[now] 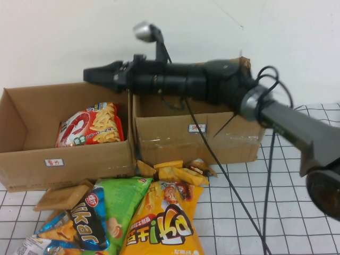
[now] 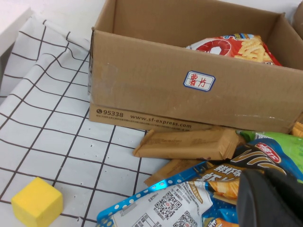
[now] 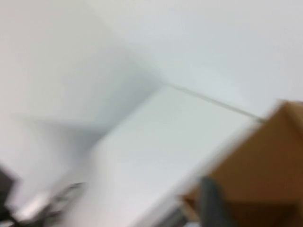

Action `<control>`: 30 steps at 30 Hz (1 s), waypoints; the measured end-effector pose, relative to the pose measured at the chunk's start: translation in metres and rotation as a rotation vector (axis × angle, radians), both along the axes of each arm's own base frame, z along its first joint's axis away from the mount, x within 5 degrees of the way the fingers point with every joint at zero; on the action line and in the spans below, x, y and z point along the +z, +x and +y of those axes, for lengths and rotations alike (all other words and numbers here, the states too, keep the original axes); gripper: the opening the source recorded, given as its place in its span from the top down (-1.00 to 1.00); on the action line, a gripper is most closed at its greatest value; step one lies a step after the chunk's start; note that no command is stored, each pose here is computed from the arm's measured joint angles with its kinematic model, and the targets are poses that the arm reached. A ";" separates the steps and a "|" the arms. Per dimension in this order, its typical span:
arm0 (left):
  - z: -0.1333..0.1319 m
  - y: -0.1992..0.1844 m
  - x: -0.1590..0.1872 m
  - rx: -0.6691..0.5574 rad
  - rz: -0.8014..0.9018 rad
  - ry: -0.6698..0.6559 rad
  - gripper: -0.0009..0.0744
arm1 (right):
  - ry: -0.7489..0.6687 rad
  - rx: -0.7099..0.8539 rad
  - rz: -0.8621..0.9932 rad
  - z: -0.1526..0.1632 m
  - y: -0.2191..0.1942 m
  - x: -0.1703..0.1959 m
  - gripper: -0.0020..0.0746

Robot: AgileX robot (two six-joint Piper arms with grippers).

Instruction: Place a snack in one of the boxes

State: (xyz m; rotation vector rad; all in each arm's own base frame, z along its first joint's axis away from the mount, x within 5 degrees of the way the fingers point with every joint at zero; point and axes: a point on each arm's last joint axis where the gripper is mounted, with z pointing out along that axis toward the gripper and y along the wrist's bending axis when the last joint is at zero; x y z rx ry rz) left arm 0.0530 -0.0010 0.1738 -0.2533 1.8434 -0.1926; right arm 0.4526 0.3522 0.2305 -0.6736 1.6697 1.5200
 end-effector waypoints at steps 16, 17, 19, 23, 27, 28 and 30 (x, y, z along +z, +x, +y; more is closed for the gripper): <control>0.000 0.000 0.000 0.000 0.000 0.000 0.98 | -0.435 0.167 -0.486 -0.107 -0.083 0.204 0.92; 0.000 0.000 0.000 0.000 0.000 0.000 0.98 | -0.515 0.137 -0.521 -0.116 -0.094 0.218 0.92; 0.000 0.000 0.000 0.000 0.000 0.000 0.98 | -0.621 0.052 -0.587 -0.135 -0.115 0.246 0.92; 0.000 0.000 0.000 0.000 0.000 0.000 0.98 | -0.694 -0.094 -0.684 -0.167 -0.159 0.296 0.92; 0.000 0.000 0.000 0.000 0.000 0.000 0.98 | -0.678 -0.160 -0.745 -0.194 -0.215 0.331 0.92; 0.000 0.000 0.000 0.000 0.000 0.000 0.98 | -0.672 -0.173 -0.755 -0.200 -0.227 0.335 0.92; 0.000 0.000 0.000 0.000 0.000 0.000 0.98 | -0.654 -0.208 -0.775 -0.214 -0.256 0.342 0.92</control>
